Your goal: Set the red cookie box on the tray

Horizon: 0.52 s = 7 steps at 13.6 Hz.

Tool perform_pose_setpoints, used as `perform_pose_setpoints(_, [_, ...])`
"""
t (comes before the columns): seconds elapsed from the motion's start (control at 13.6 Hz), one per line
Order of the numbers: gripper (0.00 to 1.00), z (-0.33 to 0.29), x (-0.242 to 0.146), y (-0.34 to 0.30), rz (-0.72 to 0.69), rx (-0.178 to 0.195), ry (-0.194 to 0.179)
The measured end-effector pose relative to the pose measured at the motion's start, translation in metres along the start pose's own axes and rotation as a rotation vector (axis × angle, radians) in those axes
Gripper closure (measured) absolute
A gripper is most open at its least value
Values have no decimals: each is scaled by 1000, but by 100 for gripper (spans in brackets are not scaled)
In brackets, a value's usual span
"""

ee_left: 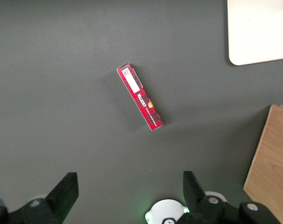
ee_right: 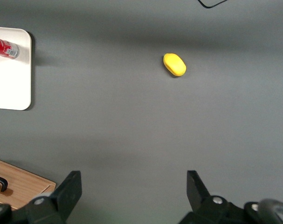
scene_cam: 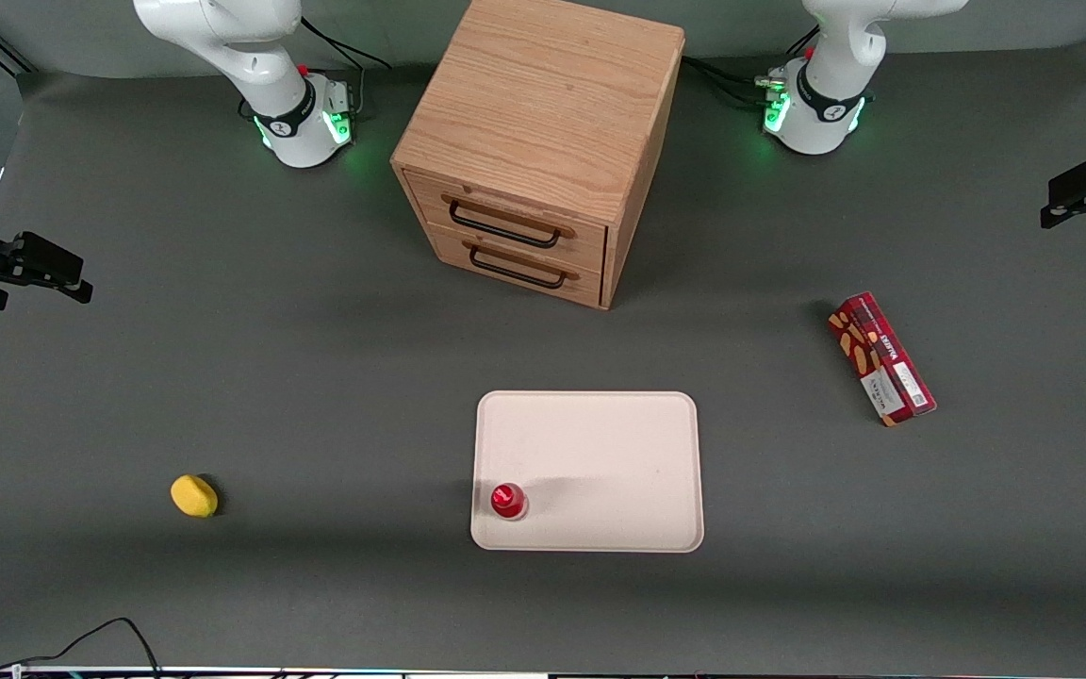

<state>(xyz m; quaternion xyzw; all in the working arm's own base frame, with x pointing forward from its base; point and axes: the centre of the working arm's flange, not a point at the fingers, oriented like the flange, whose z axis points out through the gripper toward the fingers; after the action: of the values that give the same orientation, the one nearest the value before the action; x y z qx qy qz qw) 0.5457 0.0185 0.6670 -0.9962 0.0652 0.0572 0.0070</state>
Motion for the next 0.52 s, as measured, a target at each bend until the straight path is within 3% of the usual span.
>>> perform_pose_setpoints(0.3, [0,-6,-1,2,-14,2,13])
perform_pose_setpoints(0.52, [0,0,1,2,-14,2,-1])
